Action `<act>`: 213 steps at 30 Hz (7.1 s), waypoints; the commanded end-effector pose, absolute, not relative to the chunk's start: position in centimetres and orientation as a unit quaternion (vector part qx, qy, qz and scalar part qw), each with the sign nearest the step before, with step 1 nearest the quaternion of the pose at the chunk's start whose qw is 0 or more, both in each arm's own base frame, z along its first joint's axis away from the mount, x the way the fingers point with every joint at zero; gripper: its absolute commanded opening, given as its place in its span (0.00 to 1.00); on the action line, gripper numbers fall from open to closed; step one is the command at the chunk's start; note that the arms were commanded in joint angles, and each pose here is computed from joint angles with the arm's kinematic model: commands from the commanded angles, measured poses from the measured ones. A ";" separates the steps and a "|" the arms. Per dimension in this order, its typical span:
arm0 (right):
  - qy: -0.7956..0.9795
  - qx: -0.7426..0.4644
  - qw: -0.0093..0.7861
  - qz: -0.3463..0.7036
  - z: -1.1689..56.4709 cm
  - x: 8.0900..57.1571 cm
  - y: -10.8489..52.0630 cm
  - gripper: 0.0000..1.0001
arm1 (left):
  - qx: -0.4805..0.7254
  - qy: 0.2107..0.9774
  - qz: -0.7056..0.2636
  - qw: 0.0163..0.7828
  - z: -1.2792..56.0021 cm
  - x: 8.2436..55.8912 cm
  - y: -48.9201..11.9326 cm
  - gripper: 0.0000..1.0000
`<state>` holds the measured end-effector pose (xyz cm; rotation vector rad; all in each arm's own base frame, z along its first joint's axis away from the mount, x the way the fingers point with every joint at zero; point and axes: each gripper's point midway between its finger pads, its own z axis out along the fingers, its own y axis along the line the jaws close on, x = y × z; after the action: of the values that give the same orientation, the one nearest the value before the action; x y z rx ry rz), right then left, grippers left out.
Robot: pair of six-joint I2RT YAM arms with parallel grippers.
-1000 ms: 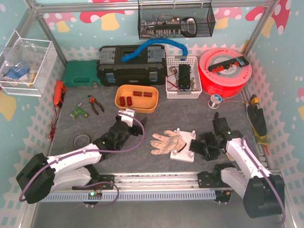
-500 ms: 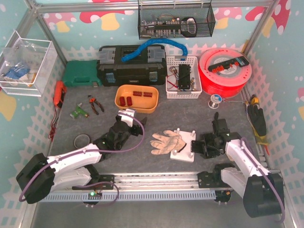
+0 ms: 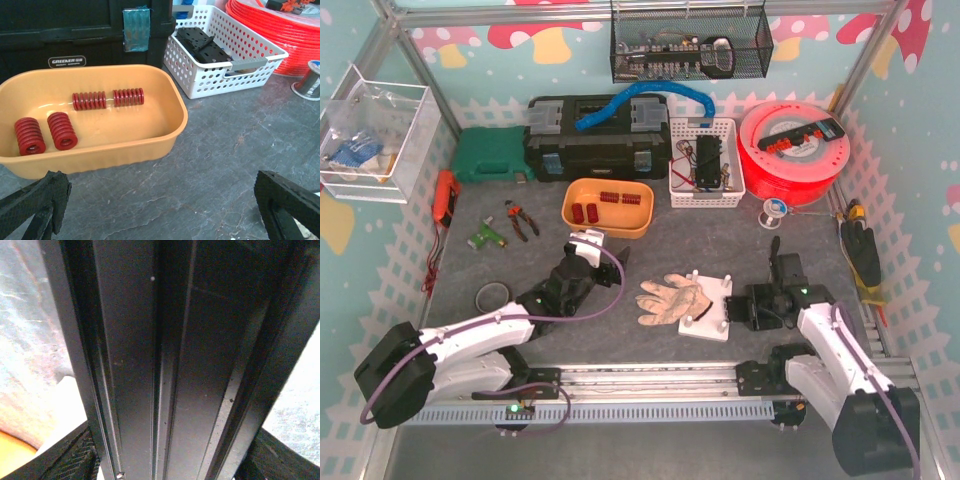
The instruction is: Install the large spring
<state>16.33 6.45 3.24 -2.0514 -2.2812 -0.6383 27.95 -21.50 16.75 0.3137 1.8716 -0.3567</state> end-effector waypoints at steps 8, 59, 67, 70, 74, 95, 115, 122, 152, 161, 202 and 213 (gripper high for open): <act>-0.726 -0.639 -0.164 -0.195 8.3 20.1 2.6 0.28 | 0.144 0.798 -0.152 0.565 16.6 27.8 -22.0 0.99; -0.807 -0.499 -0.300 -0.097 7.3 33.4 0.0 0.89 | 0.122 0.788 -0.153 0.583 17.3 27.5 -20.8 0.99; -0.844 -0.383 -0.361 -0.103 12.4 32.9 -0.1 0.99 | 0.154 0.785 -0.168 0.576 17.1 27.2 -22.0 0.99; -0.858 -0.284 -0.415 -0.105 16.1 33.5 0.6 0.99 | 0.172 0.784 -0.179 0.569 16.9 26.9 -22.7 0.98; -0.862 -0.170 -0.461 -0.124 19.4 34.0 2.5 0.99 | 0.210 0.777 -0.221 0.550 16.3 25.9 -24.7 0.96; -0.822 -0.059 -0.518 -0.230 17.8 33.2 6.9 0.96 | 0.418 0.761 -0.268 0.417 9.8 19.9 -34.1 0.37; -0.821 -0.073 -0.522 -0.220 17.3 33.0 6.4 0.95 | 0.467 0.758 -0.312 0.332 5.8 16.1 -38.1 0.52; -0.821 -0.075 -0.523 -0.218 17.3 33.0 6.3 0.95 | 0.466 0.766 -0.298 0.328 4.6 16.5 -38.3 0.46; -0.820 -0.063 -0.532 -0.202 17.7 33.0 7.0 0.92 | 0.216 0.795 -0.171 0.541 16.9 25.0 -30.0 0.00; -0.814 -0.016 -0.560 -0.154 19.2 32.6 9.4 0.90 | -0.033 0.834 -0.158 0.527 18.6 31.1 -17.6 0.00; -0.815 0.013 -0.554 -0.172 19.9 32.3 11.4 0.91 | -0.296 0.808 -0.093 0.501 16.3 32.6 -0.9 0.99; -0.821 0.020 -0.542 -0.179 18.9 32.3 12.1 0.99 | -0.183 0.844 -0.146 0.483 19.4 36.8 -6.7 0.89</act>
<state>32.07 11.42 18.46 0.0783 -4.1939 -0.8752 35.39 -3.84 18.41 -0.5969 1.9958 -0.3188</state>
